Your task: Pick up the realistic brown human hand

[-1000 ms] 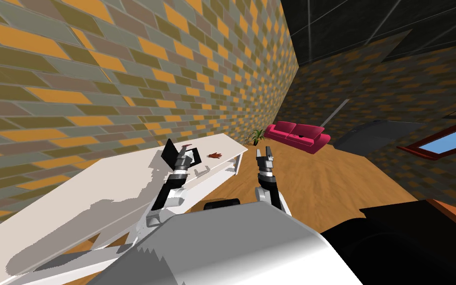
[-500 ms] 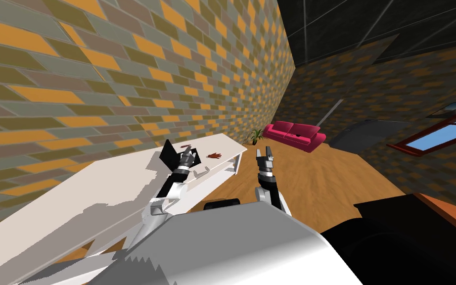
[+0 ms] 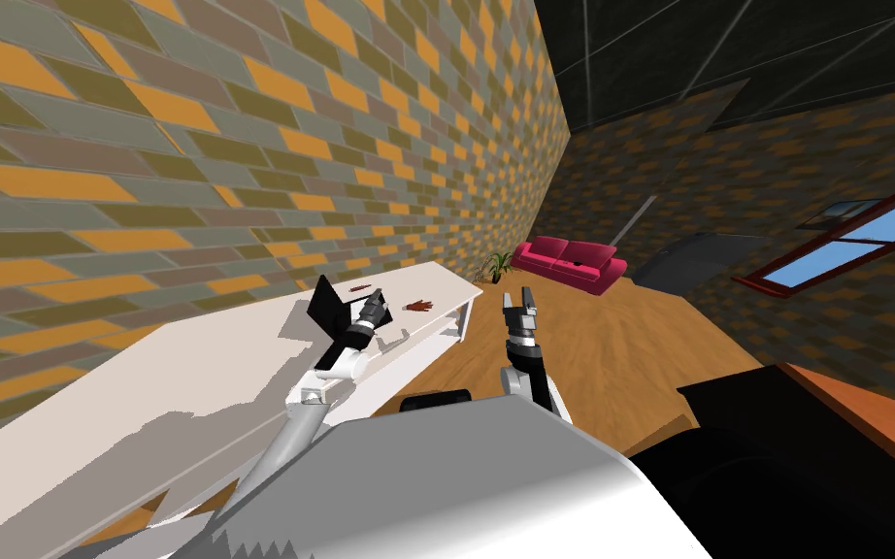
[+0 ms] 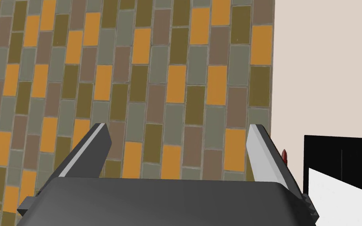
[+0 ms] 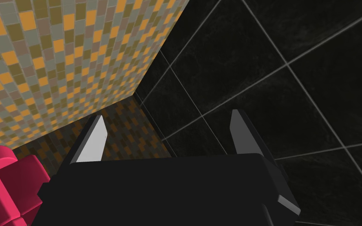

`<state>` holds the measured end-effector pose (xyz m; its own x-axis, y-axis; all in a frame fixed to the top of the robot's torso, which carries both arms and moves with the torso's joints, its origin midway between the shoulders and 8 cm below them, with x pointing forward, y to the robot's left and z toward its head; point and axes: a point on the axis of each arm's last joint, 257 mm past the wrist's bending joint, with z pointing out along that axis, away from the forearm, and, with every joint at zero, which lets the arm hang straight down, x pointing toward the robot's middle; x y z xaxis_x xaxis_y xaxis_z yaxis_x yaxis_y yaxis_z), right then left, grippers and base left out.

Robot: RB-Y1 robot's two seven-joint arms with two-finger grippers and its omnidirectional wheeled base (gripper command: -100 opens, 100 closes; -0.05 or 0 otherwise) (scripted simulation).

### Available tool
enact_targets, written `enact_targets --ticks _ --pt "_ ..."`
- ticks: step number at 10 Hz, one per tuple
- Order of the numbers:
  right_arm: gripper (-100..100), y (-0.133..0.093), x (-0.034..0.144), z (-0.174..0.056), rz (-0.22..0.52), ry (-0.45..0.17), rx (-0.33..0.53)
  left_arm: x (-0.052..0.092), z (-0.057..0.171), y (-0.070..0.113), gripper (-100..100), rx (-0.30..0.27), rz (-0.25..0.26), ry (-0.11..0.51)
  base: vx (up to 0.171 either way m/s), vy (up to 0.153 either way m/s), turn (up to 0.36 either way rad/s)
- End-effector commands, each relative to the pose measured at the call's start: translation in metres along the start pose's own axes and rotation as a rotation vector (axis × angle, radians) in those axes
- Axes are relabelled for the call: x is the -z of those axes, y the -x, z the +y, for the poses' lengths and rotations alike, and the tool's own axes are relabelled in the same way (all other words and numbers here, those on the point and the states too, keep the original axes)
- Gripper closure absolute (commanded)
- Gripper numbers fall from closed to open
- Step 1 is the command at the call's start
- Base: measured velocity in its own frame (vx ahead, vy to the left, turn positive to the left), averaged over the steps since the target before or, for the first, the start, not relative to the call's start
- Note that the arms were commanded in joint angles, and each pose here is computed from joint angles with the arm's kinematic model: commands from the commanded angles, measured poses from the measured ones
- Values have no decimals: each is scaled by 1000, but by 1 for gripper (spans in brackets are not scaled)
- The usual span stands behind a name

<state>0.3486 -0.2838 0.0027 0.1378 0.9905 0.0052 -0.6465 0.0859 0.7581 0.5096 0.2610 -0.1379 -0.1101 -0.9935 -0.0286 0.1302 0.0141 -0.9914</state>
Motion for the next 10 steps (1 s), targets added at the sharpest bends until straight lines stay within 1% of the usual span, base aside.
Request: enact_targets --ticks 1,2,3,4,5,7,8,9,10 --pt "0 0 0 0 0 0 0 -8 20 3 -100 2 3 64 -4 19 -59" --pt "0 0 0 0 0 0 0 -18 27 6 -100 7 15 98 -5 15 -128" --pt "0 0 0 0 0 0 0 -16 41 8 -100 7 10 139 -5 16 -61" --pt "0 0 0 0 0 0 0 -16 44 8 -100 7 10 150 -2 7 16" --pt "0 0 0 0 0 0 0 -24 58 15 -100 13 14 198 -3 8 -121" --pt "0 0 0 0 0 0 0 -22 67 15 -100 13 15 233 -4 11 -28" --pt "0 0 0 0 0 0 0 -30 78 21 -100 19 19 280 -9 11 -107" --pt "0 0 0 0 0 0 0 -27 88 22 -100 19 17 315 -8 16 -97" --pt "0 0 0 0 0 0 0 -35 95 30 -100 26 18 350 -10 16 -122"
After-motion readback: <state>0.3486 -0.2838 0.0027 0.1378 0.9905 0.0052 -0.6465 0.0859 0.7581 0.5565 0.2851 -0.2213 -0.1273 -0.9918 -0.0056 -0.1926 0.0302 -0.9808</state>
